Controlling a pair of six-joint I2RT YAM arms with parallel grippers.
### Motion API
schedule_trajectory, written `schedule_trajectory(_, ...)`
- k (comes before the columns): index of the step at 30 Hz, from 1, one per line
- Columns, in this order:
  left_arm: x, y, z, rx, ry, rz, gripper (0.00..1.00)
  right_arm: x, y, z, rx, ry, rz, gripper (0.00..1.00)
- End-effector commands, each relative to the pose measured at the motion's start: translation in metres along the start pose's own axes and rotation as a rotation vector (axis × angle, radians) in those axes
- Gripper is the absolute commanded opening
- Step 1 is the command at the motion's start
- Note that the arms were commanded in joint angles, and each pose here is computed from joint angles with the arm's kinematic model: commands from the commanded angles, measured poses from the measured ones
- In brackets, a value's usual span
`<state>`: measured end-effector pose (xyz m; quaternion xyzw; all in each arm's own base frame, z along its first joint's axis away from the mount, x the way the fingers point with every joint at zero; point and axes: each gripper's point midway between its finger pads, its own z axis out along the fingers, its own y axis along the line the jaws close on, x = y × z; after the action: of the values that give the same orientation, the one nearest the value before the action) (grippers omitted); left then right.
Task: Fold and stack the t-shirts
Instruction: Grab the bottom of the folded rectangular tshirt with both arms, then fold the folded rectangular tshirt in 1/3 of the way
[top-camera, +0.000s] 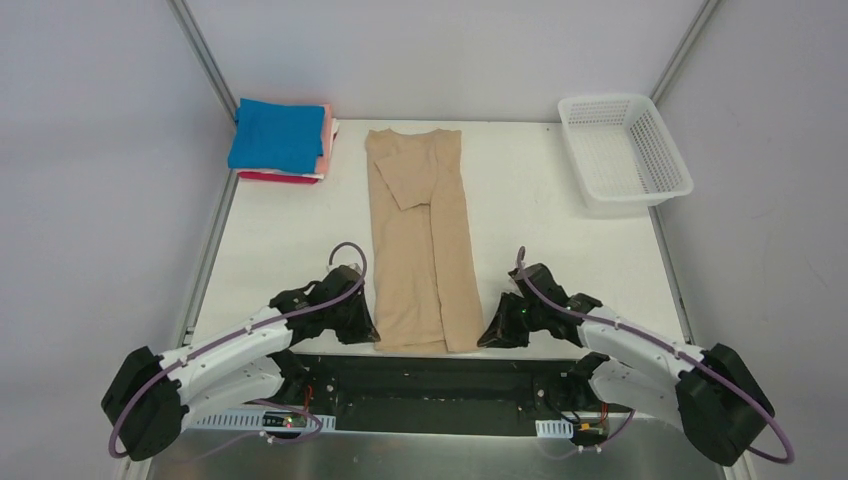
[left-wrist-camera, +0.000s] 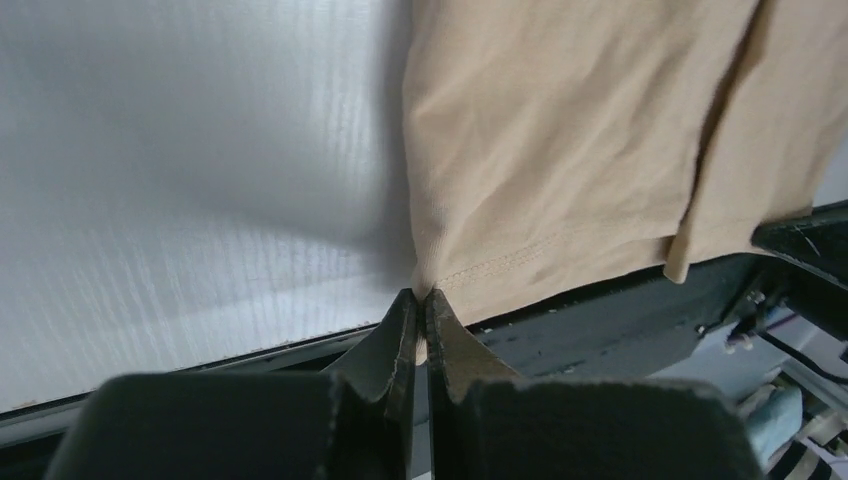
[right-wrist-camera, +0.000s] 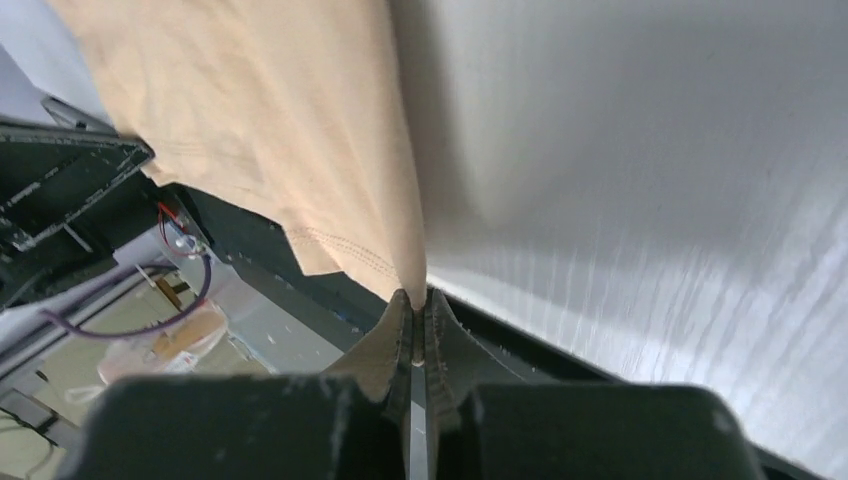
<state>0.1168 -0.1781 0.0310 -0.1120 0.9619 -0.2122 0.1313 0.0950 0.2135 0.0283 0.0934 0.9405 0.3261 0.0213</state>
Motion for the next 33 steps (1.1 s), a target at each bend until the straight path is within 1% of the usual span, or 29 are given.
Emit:
schedule_trajectory(1, -0.003, -0.027, -0.014, 0.158, -0.023, 0.048, 0.0, 0.004, 0.01, -0.025, -0.007, -0.005, -0.122, 0.0)
schedule_trajectory(4, -0.017, -0.04, -0.023, 0.183, -0.066, 0.078, 0.0, -0.011, 0.037, -0.03, -0.073, -0.055, -0.162, 0.0)
schedule_trajectory(6, -0.029, -0.044, -0.025, 0.173, -0.101, 0.077, 0.0, -0.027, 0.047, -0.031, -0.055, -0.109, -0.179, 0.0)
schedule_trajectory(10, -0.075, -0.051, -0.031, 0.142, -0.224, 0.042, 0.0, -0.072, 0.073, -0.033, -0.043, -0.279, -0.219, 0.0)
schedule_trajectory(13, -0.111, -0.07, -0.038, 0.189, -0.33, 0.022, 0.0, -0.111, 0.096, -0.038, -0.072, -0.443, -0.224, 0.0)
schedule_trajectory(15, -0.13, -0.078, -0.042, 0.191, -0.38, 0.026, 0.0, -0.131, 0.111, -0.041, -0.092, -0.507, -0.223, 0.0)
schedule_trajectory(16, -0.141, -0.083, -0.046, 0.186, -0.405, 0.025, 0.0, -0.14, 0.117, -0.042, -0.089, -0.526, -0.222, 0.0)
schedule_trajectory(22, -0.193, -0.087, -0.044, 0.154, -0.417, -0.03, 0.0, -0.19, 0.145, -0.041, -0.071, -0.607, -0.228, 0.0)
schedule_trajectory(26, -0.226, -0.085, -0.036, 0.116, -0.426, -0.047, 0.0, -0.22, 0.147, -0.034, -0.049, -0.622, -0.203, 0.0)
schedule_trajectory(30, -0.255, -0.088, -0.03, 0.104, -0.441, -0.036, 0.0, -0.247, 0.158, -0.035, -0.086, -0.653, -0.204, 0.0)
schedule_trajectory(33, -0.269, -0.087, -0.02, 0.097, -0.423, -0.04, 0.0, -0.264, 0.157, -0.035, -0.084, -0.661, -0.195, 0.0)
